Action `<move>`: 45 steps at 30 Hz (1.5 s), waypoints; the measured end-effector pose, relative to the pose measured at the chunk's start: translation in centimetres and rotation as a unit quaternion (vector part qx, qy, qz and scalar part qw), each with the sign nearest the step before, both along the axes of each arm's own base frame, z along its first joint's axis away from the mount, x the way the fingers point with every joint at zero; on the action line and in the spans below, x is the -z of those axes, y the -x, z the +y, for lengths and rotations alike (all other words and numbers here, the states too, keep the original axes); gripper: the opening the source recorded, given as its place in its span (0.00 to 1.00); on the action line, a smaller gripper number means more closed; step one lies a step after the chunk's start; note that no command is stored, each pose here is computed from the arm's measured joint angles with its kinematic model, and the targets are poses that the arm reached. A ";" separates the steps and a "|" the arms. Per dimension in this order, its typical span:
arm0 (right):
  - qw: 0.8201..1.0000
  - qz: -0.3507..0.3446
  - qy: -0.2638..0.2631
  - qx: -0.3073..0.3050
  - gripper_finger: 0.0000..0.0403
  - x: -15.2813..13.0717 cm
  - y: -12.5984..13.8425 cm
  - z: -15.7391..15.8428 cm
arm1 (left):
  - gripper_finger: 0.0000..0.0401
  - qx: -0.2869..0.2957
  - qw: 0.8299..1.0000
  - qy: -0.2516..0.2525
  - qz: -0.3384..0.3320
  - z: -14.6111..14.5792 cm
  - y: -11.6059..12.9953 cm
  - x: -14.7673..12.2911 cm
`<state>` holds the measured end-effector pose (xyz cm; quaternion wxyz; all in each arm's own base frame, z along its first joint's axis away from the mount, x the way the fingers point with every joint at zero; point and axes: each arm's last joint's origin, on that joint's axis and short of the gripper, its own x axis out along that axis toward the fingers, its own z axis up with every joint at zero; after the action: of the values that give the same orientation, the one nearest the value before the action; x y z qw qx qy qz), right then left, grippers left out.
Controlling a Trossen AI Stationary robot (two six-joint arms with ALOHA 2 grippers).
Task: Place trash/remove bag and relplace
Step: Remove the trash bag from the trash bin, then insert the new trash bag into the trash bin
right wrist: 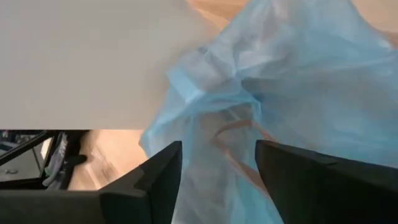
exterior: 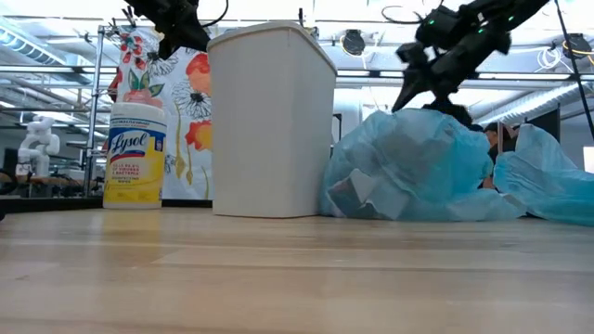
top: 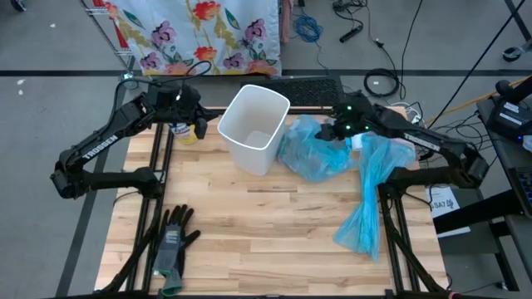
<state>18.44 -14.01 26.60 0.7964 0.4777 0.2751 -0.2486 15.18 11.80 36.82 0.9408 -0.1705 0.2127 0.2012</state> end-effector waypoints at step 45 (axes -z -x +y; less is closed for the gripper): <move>0.942 0.204 0.174 0.203 0.39 -5.8 8.3 0.7 | 0.00 0.001 1.000 0.009 0.012 -0.1 0.1 0.2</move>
<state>10.13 -13.35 32.42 0.7268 0.3164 0.2815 -0.5407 15.07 11.70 36.58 0.9370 -0.1762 0.2255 0.2003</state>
